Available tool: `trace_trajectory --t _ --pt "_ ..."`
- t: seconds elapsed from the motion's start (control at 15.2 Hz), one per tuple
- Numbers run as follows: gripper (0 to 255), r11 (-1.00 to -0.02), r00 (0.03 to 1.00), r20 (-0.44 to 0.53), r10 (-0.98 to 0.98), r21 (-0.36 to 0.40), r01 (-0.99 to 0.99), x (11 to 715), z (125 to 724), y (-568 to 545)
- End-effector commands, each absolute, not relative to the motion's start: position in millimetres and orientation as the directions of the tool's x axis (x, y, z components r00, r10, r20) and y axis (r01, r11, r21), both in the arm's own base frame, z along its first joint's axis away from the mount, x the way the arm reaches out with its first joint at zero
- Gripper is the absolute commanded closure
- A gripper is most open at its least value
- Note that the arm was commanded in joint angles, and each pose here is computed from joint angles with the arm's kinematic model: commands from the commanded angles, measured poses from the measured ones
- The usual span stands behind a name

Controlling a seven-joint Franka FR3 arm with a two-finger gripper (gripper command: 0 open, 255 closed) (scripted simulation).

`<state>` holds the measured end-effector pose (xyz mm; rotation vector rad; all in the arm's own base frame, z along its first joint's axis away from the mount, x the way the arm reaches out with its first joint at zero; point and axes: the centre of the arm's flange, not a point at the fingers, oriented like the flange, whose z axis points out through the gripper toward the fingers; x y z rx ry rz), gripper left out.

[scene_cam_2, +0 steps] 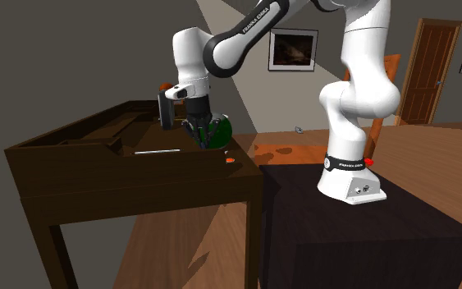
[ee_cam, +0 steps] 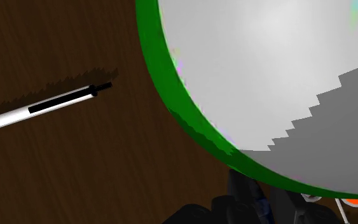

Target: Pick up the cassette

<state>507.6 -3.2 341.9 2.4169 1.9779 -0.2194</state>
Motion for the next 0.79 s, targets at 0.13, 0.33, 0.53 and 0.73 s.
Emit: trace_trajectory --t 0.13,0.33,0.53,0.73 --pt "255 -0.202 0.192 -0.115 0.975 -0.081 0.976 507.5 341.6 -3.3" --pt "255 -0.202 0.192 -0.115 0.975 -0.081 0.976 507.0 352.0 -2.6" --pt "255 -0.202 0.192 -0.115 0.975 -0.081 0.976 507.0 367.8 -2.6" --pt "255 -0.202 0.192 -0.115 0.975 -0.081 0.976 507.0 383.6 -2.6"
